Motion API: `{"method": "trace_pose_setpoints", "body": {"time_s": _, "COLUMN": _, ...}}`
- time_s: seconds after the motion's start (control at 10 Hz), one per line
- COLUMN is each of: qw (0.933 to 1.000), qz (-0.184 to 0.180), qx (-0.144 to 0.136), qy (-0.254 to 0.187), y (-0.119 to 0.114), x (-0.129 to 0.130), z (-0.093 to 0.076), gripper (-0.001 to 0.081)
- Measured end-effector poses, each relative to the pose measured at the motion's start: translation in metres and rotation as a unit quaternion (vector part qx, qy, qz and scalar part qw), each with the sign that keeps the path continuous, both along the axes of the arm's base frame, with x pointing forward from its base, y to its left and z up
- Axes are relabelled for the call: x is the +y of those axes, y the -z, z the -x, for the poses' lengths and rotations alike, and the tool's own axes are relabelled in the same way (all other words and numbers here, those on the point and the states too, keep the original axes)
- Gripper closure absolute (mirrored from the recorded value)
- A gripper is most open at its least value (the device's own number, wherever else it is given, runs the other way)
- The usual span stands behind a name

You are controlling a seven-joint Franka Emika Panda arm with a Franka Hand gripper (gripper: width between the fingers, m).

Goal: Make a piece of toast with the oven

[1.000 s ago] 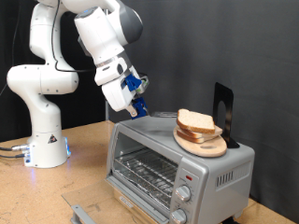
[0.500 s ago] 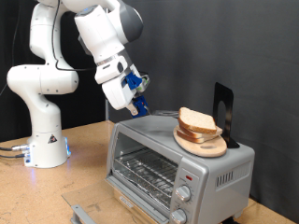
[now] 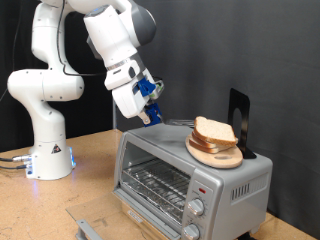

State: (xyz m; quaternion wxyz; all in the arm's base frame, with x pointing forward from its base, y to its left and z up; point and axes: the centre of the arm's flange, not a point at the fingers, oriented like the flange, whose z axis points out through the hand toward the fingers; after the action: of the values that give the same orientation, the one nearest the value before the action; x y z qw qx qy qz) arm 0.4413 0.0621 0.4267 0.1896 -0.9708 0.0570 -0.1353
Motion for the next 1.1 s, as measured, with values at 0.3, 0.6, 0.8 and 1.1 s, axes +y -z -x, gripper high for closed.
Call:
{"method": "trace_pose_setpoints", "body": {"time_s": 0.3, "qw": 1.0, "qz": 0.004, "qx": -0.003, "qy": 0.003, "y": 0.004, "x": 0.004, "z": -0.003, "gripper": 0.0491}}
{"method": "trace_pose_setpoints", "body": {"time_s": 0.6, "qw": 0.9998, "qz": 0.013, "qx": -0.003, "qy": 0.012, "y": 0.007, "x": 0.014, "z": -0.006, "gripper": 0.0491}}
{"method": "trace_pose_setpoints", "body": {"time_s": 0.8, "qw": 0.9997, "qz": 0.018, "qx": 0.0, "qy": 0.013, "y": 0.009, "x": 0.02, "z": -0.009, "gripper": 0.0491}}
{"method": "trace_pose_setpoints", "body": {"time_s": 1.1, "qw": 0.9995, "qz": 0.028, "qx": -0.002, "qy": 0.016, "y": 0.011, "x": 0.026, "z": -0.013, "gripper": 0.0491}}
